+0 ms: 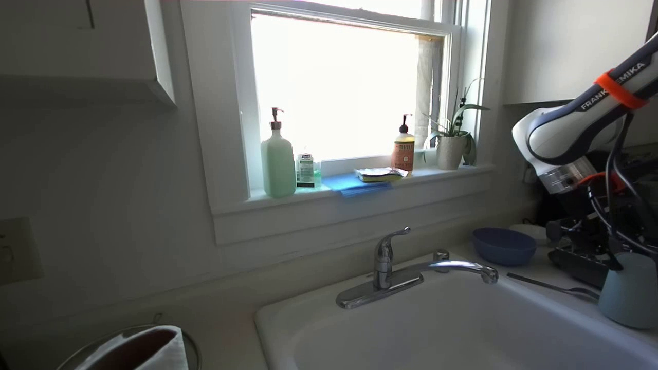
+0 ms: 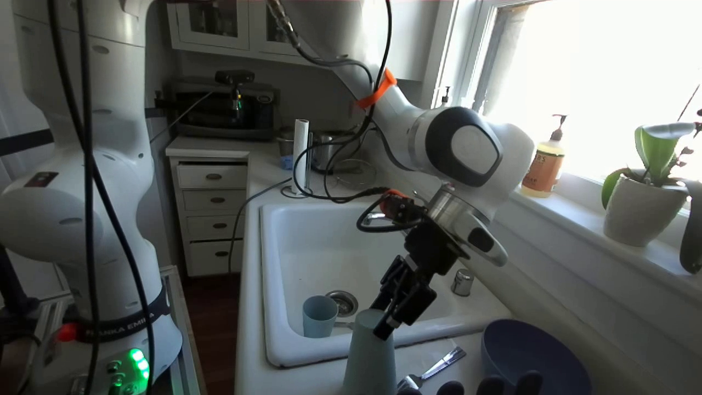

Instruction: Place the cup on the counter upright

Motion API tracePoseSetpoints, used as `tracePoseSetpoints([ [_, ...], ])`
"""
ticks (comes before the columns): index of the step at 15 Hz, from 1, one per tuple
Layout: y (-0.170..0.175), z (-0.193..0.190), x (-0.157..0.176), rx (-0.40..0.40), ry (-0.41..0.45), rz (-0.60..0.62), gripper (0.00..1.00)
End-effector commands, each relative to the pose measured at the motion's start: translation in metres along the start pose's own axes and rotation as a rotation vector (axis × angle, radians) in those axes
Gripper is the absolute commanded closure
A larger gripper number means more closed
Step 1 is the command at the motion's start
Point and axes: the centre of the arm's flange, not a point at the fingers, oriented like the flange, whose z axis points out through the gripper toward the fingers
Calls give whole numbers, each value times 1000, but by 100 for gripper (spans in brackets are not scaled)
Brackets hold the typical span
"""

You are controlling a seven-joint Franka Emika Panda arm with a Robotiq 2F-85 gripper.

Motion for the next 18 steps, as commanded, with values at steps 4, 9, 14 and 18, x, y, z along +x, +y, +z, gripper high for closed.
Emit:
tracePoseSetpoints([
  [4, 1, 1, 44, -4, -75, 49, 60],
  [9, 2, -19, 39, 9, -12, 17, 2],
  [14, -1, -23, 36, -16, 17, 8, 0],
  [18, 7, -25, 46, 31, -8, -3, 0],
])
